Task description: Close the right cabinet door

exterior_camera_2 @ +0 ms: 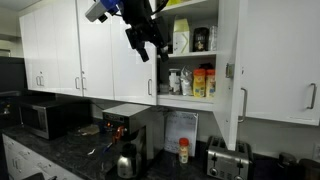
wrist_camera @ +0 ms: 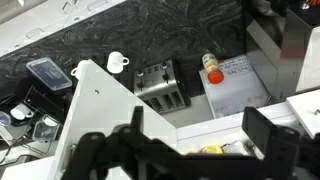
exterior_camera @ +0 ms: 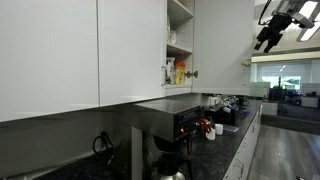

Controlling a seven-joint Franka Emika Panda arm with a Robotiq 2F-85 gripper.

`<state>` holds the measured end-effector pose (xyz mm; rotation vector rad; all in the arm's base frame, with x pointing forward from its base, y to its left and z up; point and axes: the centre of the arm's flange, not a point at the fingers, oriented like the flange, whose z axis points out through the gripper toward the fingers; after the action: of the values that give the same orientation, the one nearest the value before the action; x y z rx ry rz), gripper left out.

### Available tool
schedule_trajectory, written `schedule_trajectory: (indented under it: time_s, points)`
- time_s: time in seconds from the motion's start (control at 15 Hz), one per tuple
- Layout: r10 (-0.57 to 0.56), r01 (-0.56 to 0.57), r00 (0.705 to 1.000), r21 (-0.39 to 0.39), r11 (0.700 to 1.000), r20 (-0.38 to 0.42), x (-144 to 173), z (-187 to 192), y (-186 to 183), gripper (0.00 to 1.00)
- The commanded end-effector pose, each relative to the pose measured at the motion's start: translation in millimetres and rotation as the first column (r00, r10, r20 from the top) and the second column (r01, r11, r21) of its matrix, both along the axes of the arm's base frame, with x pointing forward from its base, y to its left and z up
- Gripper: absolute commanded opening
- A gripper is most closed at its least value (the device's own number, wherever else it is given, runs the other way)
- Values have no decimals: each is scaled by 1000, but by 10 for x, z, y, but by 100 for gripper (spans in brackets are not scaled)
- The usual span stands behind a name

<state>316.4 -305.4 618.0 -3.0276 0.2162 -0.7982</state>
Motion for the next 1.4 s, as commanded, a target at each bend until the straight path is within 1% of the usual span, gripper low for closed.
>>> schedule_trajectory:
  time_s: [0.0,0.27,0.47,0.67,0.93,1.33]
  points:
    - [-55,55,998,-7,998,14,107,-49,-315,100]
    - [-110,112,992,-30,993,66,127,30,-596,100]
    - [-136,141,984,-39,989,112,100,179,-741,100]
    - [-145,150,979,-28,988,141,103,311,-915,100]
    - [-115,113,977,21,993,181,127,436,-1204,100]
    - [-9,-4,974,57,998,226,186,492,-1503,100]
